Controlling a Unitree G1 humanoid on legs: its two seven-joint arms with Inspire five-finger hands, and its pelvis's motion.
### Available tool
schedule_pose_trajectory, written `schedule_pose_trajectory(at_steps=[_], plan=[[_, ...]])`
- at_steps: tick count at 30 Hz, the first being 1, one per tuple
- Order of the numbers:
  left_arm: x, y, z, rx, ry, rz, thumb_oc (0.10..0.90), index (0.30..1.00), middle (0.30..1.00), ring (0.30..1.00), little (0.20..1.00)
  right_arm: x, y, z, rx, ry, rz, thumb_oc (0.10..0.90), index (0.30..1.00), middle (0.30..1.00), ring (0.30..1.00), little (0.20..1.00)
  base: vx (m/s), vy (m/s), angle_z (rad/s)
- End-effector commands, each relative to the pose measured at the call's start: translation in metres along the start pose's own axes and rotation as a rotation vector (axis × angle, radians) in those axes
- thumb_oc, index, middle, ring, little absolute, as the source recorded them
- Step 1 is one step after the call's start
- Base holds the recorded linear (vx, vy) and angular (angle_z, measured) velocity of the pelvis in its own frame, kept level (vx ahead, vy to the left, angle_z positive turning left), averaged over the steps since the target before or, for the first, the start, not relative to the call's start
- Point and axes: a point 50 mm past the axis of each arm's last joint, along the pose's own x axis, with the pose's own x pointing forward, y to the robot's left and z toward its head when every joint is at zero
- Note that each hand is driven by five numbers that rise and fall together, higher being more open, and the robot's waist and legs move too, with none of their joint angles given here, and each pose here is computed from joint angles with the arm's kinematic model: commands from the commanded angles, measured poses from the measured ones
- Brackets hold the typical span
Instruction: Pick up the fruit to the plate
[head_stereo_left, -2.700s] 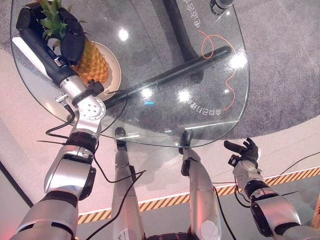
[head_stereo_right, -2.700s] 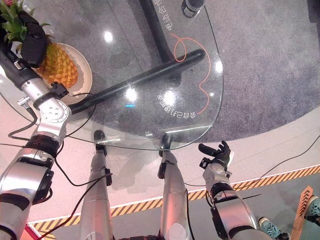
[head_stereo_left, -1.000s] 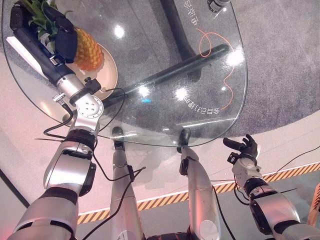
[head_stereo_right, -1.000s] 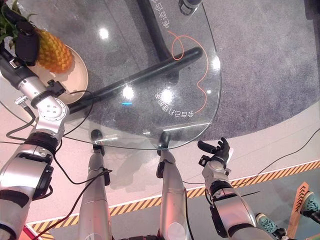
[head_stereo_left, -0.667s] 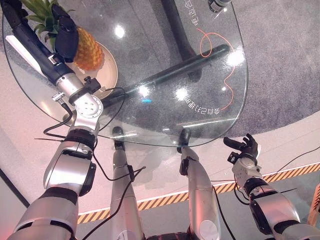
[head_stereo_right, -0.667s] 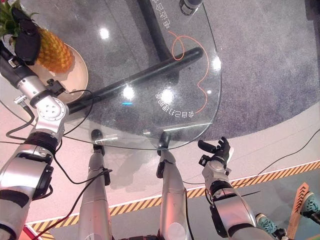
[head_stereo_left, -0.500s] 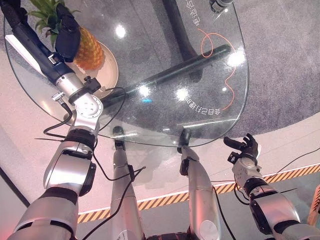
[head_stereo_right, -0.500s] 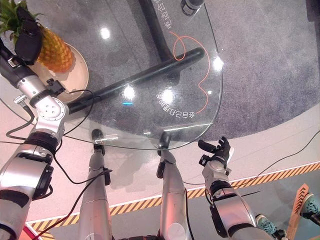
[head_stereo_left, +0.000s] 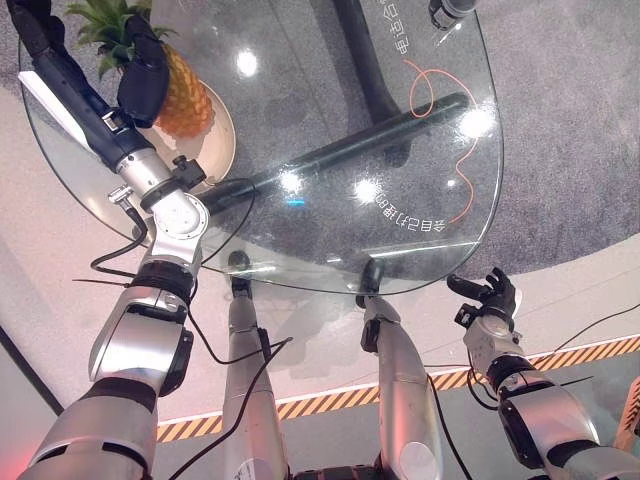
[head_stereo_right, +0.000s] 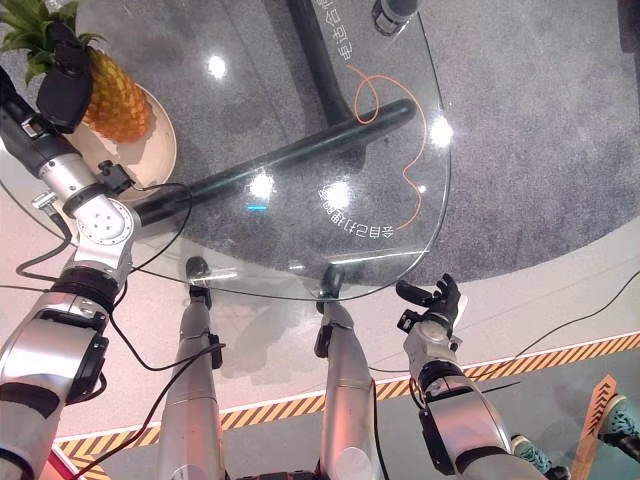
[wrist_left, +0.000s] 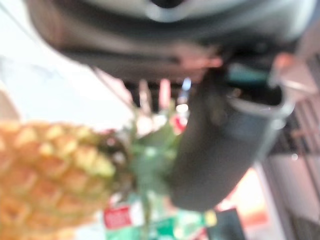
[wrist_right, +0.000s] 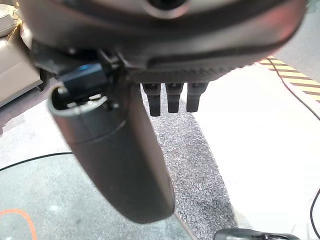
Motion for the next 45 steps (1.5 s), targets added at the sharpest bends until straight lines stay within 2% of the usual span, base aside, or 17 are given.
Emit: schedule_pose_trajectory(at_steps=[1,25,45], plan=[[0.016,-0.001,0.023,-0.125,-0.119,0.03,0.8,0.9,0.9,0.9,0.9,0.003,-0.021,-0.006,0.033,0.002,-0.098,0.8,0.9,0.9,0.9,0.9,0.0,0.0,0.0],[-0.002,0.01,0.011,-0.13,-0.066,0.051,0.8,0.9,0.9,0.9,0.9,0.002,-0.025,-0.008,0.046,0.003,-0.112,0.8,0.9,0.9,0.9,0.9,0.0,0.0,0.0],[-0.027,0.021,-0.007,-0.078,0.029,-0.025,0.8,0.9,0.9,0.9,0.9,0.004,-0.028,-0.006,0.068,0.003,-0.126,0.8,0.9,0.9,0.9,0.9,0.0,0.0,0.0]])
